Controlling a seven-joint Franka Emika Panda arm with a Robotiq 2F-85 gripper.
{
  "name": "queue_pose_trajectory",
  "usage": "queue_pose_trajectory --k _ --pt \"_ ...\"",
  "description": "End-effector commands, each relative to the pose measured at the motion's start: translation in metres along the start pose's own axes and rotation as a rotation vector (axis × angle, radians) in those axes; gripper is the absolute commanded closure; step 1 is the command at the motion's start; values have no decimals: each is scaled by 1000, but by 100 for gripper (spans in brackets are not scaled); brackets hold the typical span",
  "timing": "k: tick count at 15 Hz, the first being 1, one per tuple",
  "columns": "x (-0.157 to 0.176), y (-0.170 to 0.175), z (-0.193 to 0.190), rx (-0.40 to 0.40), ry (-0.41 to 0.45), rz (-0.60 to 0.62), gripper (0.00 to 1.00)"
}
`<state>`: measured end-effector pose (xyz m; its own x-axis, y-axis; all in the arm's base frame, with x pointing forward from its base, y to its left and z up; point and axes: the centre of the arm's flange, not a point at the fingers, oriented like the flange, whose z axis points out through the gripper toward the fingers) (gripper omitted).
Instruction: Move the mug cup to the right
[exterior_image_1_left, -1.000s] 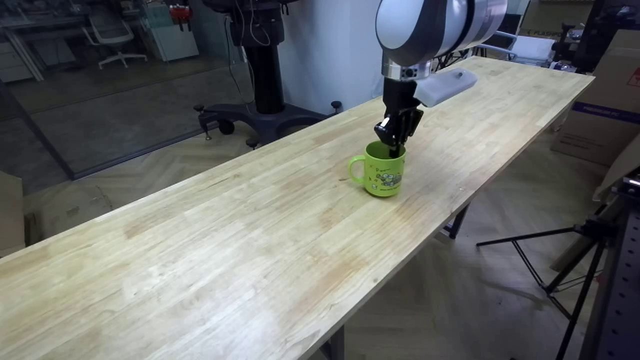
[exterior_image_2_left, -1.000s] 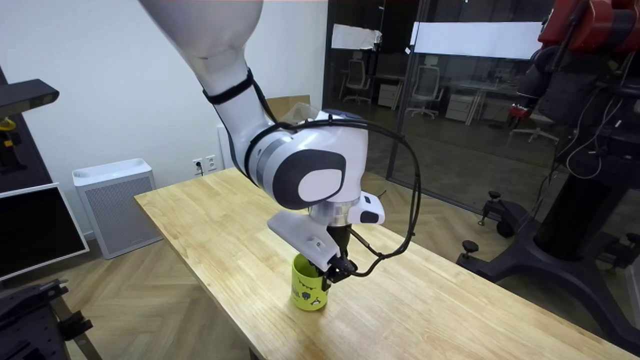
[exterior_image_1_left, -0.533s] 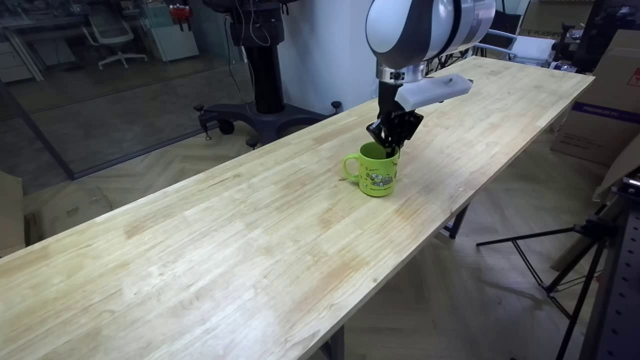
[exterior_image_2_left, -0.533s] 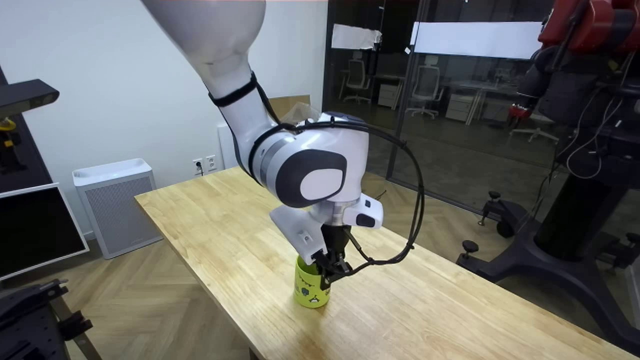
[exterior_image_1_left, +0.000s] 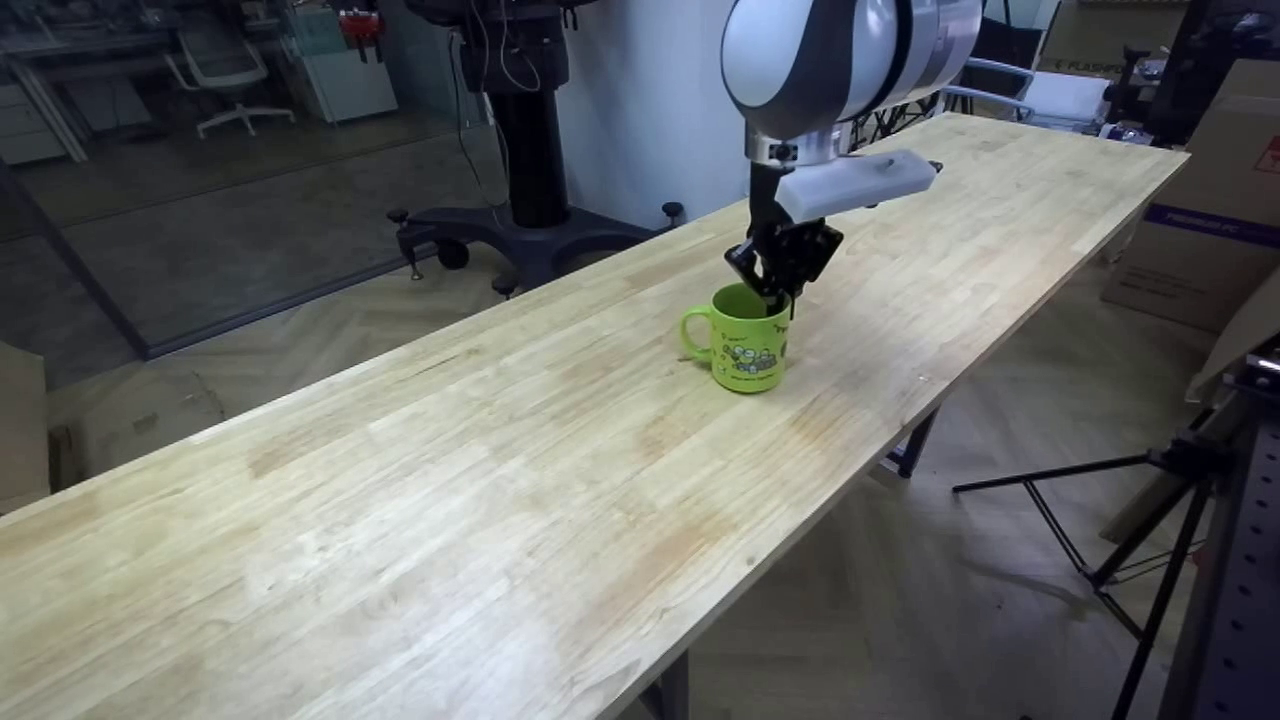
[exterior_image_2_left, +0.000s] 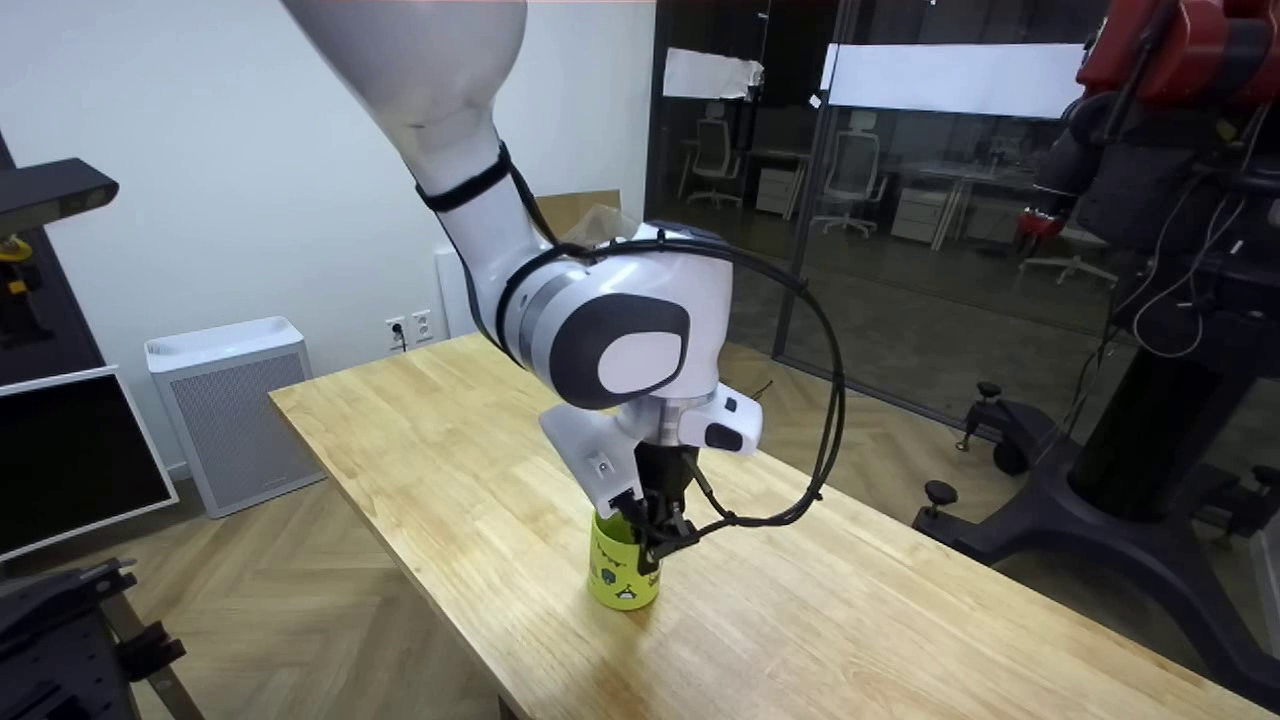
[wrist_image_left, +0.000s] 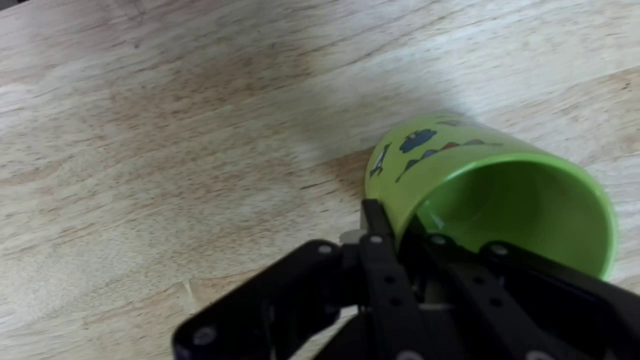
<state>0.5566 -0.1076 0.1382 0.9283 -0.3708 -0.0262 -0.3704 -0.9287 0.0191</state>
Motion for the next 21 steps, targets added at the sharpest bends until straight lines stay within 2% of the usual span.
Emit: queue_pose_trajectory --k 1,4,5,6,8,9,13,17,21 --pt "6 -10 -3 -10 7 40 98" --pt "4 -12 -3 -15 10 45 98" --pt "4 -13 -3 -18 11 46 86" --pt "4 -13 -3 -20 11 48 63" --pt "2 -15 -4 -23 14 51 60" --pt "2 -16 -4 -25 17 51 55" --pt "-4 -23 -10 -29 33 49 27" --pt "-18 -29 -32 -49 67 63 2" --pt "-33 -33 -63 -62 113 81 0"
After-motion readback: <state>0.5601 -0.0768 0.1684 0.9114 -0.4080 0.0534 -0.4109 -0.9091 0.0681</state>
